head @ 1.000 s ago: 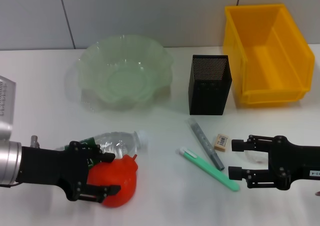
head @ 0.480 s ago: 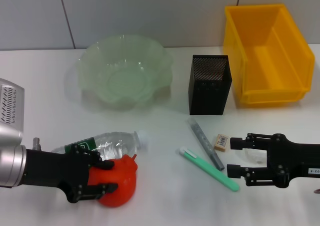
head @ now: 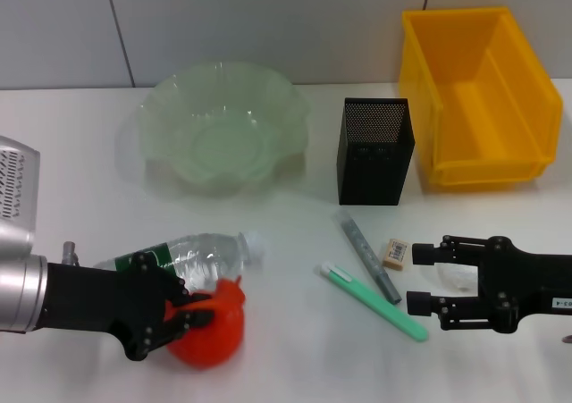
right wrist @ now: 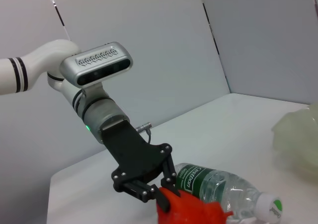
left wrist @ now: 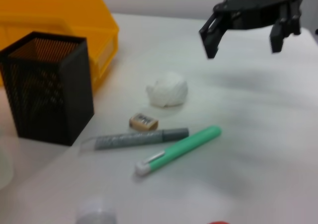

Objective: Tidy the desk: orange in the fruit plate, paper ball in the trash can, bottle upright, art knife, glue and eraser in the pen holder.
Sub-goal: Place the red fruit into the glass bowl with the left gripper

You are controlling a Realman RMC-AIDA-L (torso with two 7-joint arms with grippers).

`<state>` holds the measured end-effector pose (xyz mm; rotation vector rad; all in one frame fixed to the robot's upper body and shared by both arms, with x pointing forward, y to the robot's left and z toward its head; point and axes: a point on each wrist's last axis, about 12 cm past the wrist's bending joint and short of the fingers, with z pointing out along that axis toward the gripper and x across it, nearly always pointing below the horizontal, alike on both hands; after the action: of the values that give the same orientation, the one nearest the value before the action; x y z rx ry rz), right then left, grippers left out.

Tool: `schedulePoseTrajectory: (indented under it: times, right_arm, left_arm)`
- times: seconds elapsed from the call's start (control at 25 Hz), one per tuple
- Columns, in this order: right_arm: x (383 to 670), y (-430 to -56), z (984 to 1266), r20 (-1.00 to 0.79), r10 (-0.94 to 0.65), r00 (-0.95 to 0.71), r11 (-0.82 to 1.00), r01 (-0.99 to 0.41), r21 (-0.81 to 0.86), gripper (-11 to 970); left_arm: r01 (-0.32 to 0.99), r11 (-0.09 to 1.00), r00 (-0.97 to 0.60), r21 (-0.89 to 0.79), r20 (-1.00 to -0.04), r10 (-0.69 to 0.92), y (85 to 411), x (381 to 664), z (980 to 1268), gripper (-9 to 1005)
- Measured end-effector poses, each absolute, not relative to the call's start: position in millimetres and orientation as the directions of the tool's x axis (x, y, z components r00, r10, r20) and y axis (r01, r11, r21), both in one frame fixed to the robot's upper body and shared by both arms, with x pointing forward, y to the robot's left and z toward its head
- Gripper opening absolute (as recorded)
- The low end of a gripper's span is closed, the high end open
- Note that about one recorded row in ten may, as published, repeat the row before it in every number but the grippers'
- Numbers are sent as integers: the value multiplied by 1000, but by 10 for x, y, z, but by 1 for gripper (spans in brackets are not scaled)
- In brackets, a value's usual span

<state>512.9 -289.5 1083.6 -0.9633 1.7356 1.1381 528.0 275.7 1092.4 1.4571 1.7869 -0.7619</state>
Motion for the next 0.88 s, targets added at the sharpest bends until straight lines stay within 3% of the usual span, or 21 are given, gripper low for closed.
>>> schedulePoseTrajectory:
  times: [0.2, 0.36, 0.44, 0.64, 0.72, 0.88]
  right_arm:
    - [5131, -2896, 10835, -918, -155, -364, 298, -904, 308, 776]
    - [5130, -2896, 10834, -918, -156, -364, 298, -904, 308, 776]
    - [5130, -2896, 10834, -918, -156, -364, 298, -904, 308, 776]
    - [5125, -2898, 10830, -918, -155, -365, 299, -903, 309, 776]
    - [5126, -2894, 10830, -918, -154, -365, 298, -903, 309, 776]
    - [5128, -2884, 10831, -919, -152, -364, 297, -904, 309, 776]
  left_arm:
    - [985, 170, -119, -34, -846, 520, 2734, 5249, 10997, 130]
    - [986, 167, -94, -29, -914, 394, 2760, 5252, 11195, 103]
    - [977, 215, -58, 3, -959, 277, 2759, 5315, 11322, 89]
    - [961, 275, -36, 24, -977, 211, 2714, 5420, 11365, 57]
    - [911, 412, -46, 2, -993, 109, 2621, 5681, 11379, 50]
    - [827, 561, -57, -22, -997, 45, 2556, 5955, 11322, 52]
